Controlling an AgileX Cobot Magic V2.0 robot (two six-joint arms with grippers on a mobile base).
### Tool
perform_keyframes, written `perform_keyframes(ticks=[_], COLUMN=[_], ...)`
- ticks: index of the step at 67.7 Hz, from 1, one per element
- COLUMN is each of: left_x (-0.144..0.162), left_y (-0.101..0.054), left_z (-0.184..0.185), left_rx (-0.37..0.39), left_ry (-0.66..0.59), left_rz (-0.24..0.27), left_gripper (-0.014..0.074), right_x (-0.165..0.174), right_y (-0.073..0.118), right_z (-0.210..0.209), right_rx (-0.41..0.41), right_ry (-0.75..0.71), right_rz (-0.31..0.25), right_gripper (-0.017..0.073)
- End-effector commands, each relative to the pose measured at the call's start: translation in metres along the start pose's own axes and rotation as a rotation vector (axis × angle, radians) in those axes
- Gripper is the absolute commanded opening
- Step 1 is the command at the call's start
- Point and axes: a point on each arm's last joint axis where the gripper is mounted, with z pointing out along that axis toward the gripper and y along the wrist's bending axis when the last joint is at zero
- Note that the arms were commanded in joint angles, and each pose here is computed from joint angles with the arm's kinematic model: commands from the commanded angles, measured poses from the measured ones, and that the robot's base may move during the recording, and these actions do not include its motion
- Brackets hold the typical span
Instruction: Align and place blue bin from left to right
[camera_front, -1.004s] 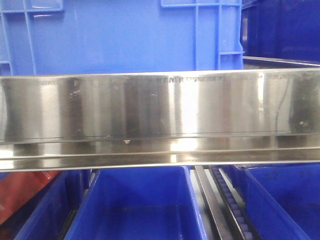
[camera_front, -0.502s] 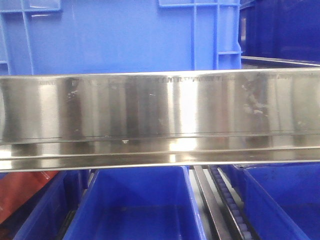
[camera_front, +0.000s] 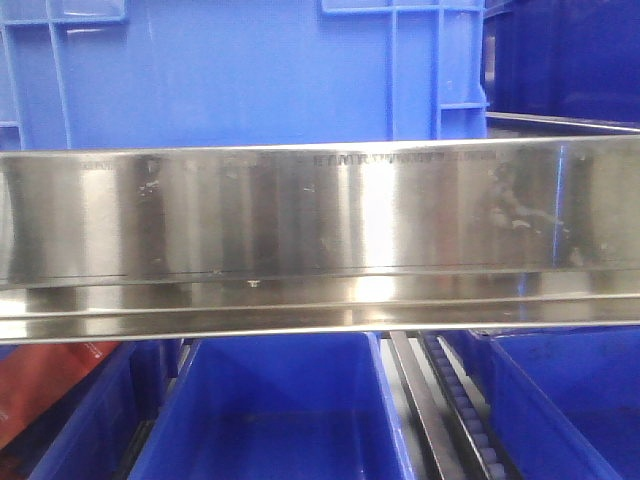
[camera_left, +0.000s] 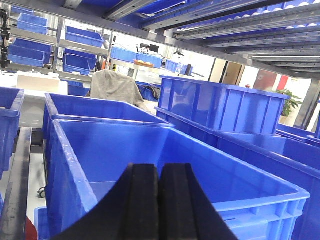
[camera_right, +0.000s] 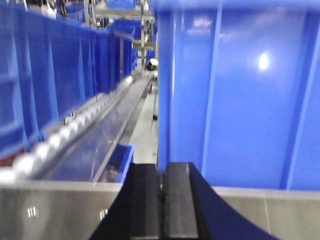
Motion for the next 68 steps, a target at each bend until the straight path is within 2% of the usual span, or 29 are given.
perform_keyframes(ticks=[1,14,22,43,68], left_x=[-0.003,-0.003,-0.003,-0.003,-0.003], left_y=[-0.002,-0.002,-0.002,-0.002,-0.002], left_z=[-0.001,-0.001,-0.001,-0.001,-0.001], left_rx=[0.015,0.015,0.015,0.015,0.015], left_ry=[-0.028,-0.028,-0.028,-0.028,-0.028], left_rz=[0.007,0.007,0.007,0.007,0.007], left_gripper=[-0.0111,-0.0111,-0.0111,-0.0111,-0.0111], right_x=[0.004,0.021,0.018,0.019,0.024], right_y=[0.0,0.0,0.0,-0.002,-0.002], right_z=[-0.002,-0.002,-0.002,-0.002,-0.001], right_rx=[0.002,0.003,0.001,0.039,0.042], right_ry=[-0.049,-0.071,-0.144,-0.132,-0.073], right_rz=[-0.002,-0.002,-0.003,-0.002,-0.001], right_gripper=[-0.0085,-0.0085,-0.0085,-0.0085,-0.0085])
